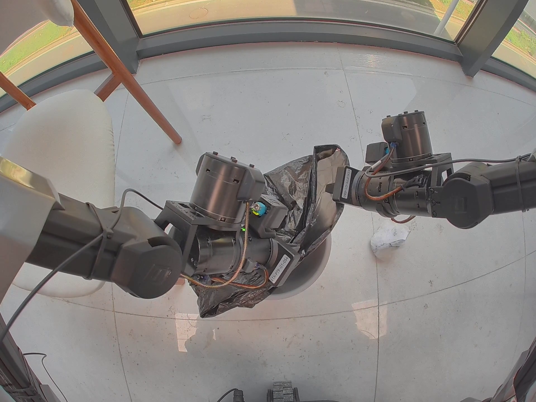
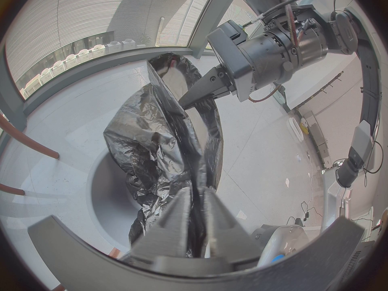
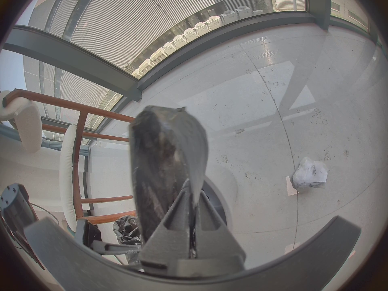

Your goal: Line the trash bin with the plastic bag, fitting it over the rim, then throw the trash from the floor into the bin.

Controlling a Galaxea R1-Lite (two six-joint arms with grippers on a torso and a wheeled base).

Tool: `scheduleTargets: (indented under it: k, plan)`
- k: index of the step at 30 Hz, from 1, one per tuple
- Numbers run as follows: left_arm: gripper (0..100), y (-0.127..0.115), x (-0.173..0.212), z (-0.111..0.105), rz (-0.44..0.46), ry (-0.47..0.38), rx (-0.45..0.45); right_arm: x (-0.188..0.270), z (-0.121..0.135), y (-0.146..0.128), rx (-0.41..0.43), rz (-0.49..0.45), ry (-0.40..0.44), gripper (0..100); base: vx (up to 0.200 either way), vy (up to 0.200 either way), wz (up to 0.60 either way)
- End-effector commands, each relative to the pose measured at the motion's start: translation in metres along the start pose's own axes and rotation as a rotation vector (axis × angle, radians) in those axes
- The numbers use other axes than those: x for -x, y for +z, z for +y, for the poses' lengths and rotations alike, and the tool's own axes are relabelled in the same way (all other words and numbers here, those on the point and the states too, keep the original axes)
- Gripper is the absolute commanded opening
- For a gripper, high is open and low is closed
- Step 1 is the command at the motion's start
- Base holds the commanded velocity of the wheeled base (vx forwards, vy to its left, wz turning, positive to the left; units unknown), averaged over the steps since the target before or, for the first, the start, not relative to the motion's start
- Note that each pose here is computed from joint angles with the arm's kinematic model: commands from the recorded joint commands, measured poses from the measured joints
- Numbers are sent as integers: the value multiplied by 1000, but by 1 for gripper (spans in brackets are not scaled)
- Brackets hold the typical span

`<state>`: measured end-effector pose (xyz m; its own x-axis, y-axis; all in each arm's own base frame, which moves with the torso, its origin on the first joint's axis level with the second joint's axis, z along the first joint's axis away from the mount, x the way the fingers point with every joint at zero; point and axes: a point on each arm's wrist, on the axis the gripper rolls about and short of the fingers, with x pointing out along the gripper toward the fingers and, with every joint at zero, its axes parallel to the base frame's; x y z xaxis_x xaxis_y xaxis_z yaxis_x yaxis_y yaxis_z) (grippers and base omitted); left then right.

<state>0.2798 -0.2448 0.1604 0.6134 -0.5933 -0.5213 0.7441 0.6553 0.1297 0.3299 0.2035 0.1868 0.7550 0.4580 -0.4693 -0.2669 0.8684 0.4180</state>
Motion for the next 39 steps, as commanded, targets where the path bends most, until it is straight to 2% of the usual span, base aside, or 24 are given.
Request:
scheduleTargets:
  k: [1, 6, 12, 16, 20, 23, 26, 30, 35, 39]
  plan:
    - [0, -3, -1, 3, 11, 8, 5, 6, -1, -1, -1, 3, -3, 0, 0, 0, 0]
    - [0, -7, -1, 4, 22, 8, 9, 11, -6, -6, 9, 19, -18, 0, 0, 0, 0]
    - [0, -3, 3, 6, 11, 10, 15, 22, -37, -32, 146, 115, -77, 0, 0, 0, 0]
    - [0, 0, 6, 6, -1, 12, 64, 23, -45, -36, 162, 135, -94, 0, 0, 0, 0]
    - [0, 14, 14, 7, -49, 17, 162, 29, -46, -41, 163, 176, -25, 0, 0, 0, 0]
    - [0, 17, 16, 8, -46, 18, 184, 31, -49, -44, 170, 194, -10, 0, 0, 0, 0]
    - [0, 31, 27, 11, -25, 18, 191, 31, -59, -48, 183, 225, 1, 0, 0, 0, 0]
    - [0, 48, 33, 15, -14, 28, 229, 29, -59, -48, 194, 201, 57, 0, 0, 0, 0]
    - [0, 44, 33, 12, 18, 23, 230, 26, -58, -47, 209, 180, 70, 0, 0, 0, 0]
    - [0, 22, 29, 8, 90, 10, 228, 26, -57, -47, 211, 180, 71, 0, 0, 0, 0]
